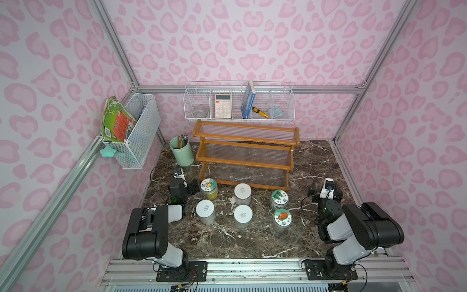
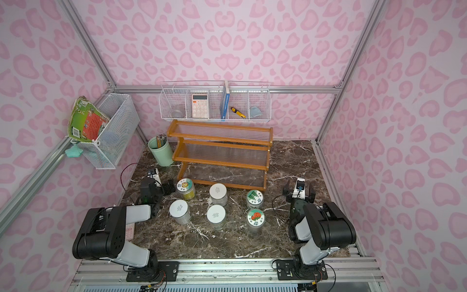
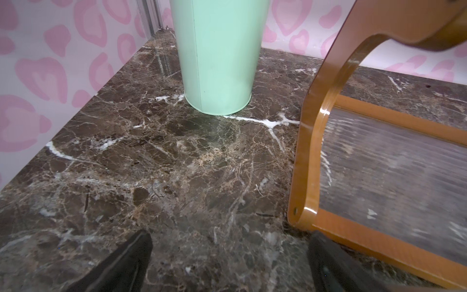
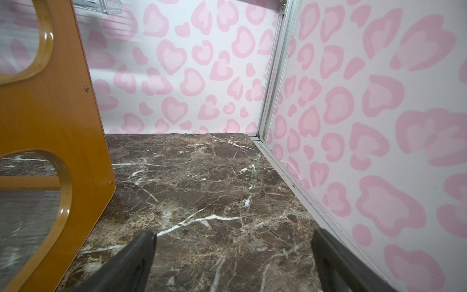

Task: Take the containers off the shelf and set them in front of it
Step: Reset both arms

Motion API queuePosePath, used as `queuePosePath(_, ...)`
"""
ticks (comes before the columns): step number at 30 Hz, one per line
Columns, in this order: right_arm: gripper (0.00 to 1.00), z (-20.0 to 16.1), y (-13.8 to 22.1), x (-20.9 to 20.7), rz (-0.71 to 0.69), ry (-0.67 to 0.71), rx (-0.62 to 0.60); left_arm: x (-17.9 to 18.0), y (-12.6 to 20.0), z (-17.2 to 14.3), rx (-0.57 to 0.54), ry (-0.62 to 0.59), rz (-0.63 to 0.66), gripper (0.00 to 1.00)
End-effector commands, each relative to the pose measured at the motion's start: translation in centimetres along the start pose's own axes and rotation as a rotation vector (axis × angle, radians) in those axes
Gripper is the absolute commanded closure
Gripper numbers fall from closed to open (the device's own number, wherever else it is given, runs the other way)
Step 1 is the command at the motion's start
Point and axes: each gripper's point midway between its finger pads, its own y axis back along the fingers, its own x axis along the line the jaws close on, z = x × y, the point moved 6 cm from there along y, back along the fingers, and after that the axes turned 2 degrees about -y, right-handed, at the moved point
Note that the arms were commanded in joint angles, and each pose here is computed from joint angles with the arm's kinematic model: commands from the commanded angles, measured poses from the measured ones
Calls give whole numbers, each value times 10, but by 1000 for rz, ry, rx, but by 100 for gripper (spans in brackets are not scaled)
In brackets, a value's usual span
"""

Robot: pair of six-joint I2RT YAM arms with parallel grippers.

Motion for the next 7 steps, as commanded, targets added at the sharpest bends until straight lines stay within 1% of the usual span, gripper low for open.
queuePosePath(1, 1, 12, -2, -2, -17, -22, -60, 2, 0, 6, -36, 8, 20, 0)
queuePosePath(7, 1, 11, -5, -1, -23, -20, -44, 2, 0, 6, -35, 8, 20, 0)
